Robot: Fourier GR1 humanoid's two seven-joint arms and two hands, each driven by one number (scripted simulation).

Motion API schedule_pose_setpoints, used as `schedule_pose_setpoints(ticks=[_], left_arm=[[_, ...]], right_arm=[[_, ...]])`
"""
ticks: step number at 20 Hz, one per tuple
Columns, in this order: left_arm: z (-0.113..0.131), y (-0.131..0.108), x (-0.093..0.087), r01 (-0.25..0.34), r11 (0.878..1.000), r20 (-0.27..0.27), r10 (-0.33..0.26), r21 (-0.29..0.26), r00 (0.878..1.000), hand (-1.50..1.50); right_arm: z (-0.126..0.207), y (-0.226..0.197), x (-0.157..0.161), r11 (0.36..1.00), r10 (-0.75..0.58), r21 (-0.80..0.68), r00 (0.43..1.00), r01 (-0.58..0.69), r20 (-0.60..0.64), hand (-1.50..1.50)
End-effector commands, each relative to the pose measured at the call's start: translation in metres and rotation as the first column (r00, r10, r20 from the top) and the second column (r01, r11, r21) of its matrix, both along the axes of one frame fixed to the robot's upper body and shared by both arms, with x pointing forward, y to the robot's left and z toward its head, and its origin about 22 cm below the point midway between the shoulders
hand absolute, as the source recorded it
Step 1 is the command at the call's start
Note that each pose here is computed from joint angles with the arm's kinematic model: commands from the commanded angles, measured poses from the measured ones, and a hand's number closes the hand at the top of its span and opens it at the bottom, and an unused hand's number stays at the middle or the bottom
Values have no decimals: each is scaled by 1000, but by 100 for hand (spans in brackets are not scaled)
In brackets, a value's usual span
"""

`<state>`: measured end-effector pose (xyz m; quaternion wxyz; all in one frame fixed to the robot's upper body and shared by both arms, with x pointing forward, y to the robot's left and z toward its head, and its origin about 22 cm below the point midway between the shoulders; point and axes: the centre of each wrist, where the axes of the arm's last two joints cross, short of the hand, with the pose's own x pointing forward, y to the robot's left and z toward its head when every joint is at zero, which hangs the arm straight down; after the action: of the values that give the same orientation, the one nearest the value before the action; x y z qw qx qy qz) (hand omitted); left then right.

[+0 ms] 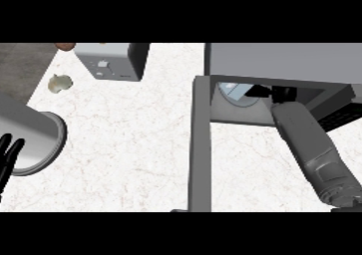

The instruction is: Pick up the milk, place it into the microwave and close the microwave

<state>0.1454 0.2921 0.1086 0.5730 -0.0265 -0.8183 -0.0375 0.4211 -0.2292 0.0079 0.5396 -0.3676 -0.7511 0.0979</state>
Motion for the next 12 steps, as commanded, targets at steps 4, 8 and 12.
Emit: schedule_pose_setpoints(ticks=[4,8,12], left_arm=[[-5,-1,2,-12,999,-10,13,37,1000,-150],[-13,-5,2,9,1000,-9,-9,22,1000,-150],[-7,-4,8,4,999,10,-5,48,1000,-150]], right_arm=[[15,16,13,990,54,-127,995,-65,-87,-150],[14,12,13,983,103,-138,988,-118,-111,-150],[15,40,15,986,116,-104,983,-131,-143,-150]])
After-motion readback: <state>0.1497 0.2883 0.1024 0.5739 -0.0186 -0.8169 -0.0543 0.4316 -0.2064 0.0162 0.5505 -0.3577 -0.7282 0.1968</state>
